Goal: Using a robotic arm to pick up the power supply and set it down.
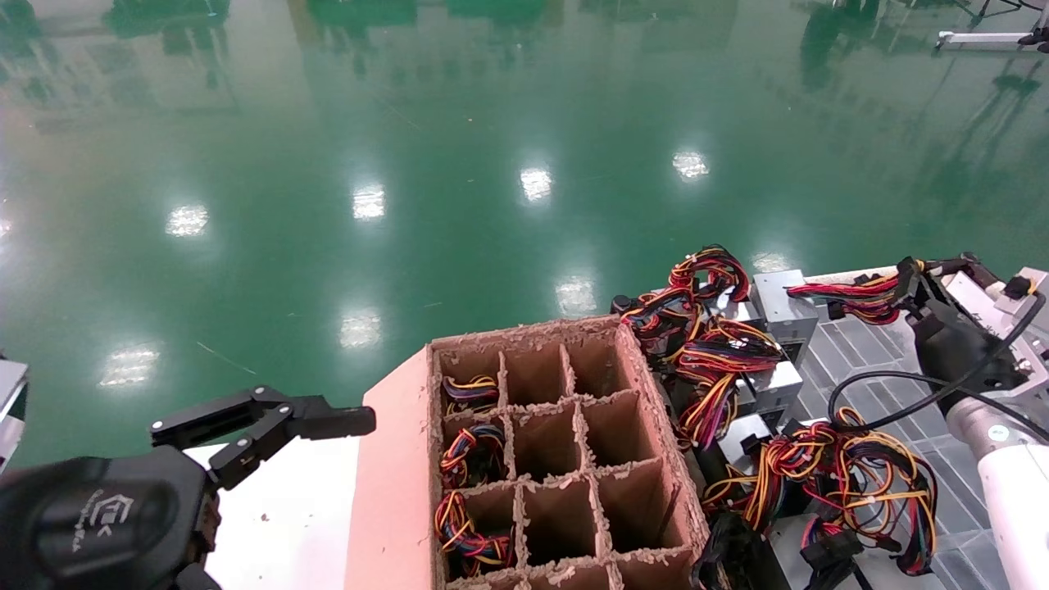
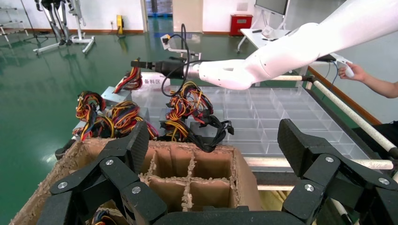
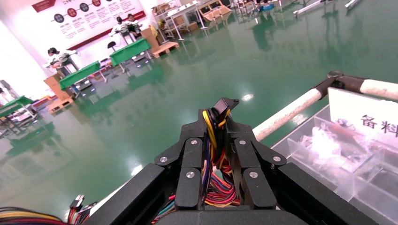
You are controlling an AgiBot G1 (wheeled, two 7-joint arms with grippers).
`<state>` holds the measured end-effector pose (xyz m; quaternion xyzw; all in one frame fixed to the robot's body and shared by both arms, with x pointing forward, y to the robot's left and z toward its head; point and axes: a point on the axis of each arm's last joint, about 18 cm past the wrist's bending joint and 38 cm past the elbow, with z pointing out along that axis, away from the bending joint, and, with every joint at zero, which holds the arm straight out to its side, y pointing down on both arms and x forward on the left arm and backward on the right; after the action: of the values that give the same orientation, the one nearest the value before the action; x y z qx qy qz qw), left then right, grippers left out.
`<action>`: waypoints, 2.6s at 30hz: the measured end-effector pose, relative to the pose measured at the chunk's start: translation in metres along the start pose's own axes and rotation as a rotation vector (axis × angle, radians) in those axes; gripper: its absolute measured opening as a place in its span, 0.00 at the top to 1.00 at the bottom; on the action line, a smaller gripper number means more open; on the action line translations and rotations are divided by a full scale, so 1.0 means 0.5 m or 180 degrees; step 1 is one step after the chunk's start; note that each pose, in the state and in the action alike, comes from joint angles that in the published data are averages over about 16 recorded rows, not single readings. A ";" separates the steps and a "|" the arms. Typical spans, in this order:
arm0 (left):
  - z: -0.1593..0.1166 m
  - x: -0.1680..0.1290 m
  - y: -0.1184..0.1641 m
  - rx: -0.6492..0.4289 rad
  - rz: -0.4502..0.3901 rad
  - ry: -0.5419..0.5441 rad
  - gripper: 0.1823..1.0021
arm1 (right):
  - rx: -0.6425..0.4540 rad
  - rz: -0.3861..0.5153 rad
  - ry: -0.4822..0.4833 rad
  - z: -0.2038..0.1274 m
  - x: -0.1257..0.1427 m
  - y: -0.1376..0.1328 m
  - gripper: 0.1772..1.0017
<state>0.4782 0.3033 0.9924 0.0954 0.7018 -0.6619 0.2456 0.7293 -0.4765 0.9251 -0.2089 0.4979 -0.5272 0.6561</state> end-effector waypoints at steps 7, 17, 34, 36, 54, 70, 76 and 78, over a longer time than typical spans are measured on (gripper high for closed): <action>0.000 0.000 0.000 0.0000 0.0000 0.0000 0.00 | 0.0024 0.0006 -0.0034 -0.016 0.019 0.003 0.92; 0.000 0.000 0.000 0.0000 0.0000 0.0000 0.00 | 0.0029 0.0016 -0.0111 -0.032 0.036 0.002 0.92; 0.000 0.000 0.000 0.0000 0.0000 0.0000 0.00 | -0.0096 -0.0019 -0.0287 0.011 -0.044 -0.001 0.92; 0.000 0.000 0.000 0.0000 0.0000 -0.0001 0.00 | -0.0099 -0.0033 -0.0315 0.017 -0.057 -0.004 0.92; 0.000 0.000 0.000 0.0001 -0.0001 -0.0002 0.00 | -0.0112 -0.0067 -0.0356 0.028 -0.077 -0.007 0.82; 0.000 0.000 0.000 0.0001 -0.0001 -0.0002 0.00 | -0.0062 -0.0080 -0.0390 0.028 -0.075 -0.020 0.46; 0.000 0.000 0.000 0.0001 -0.0001 -0.0002 0.00 | 0.0025 -0.0068 -0.0485 0.028 -0.077 -0.043 0.30; 0.000 0.000 0.000 0.0001 -0.0001 -0.0002 0.00 | 0.0058 -0.0053 -0.0531 0.027 -0.079 -0.050 0.24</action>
<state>0.4782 0.3034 0.9924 0.0952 0.7016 -0.6621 0.2457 0.7311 -0.4536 0.9679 -0.2503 0.4349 -0.5179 0.6929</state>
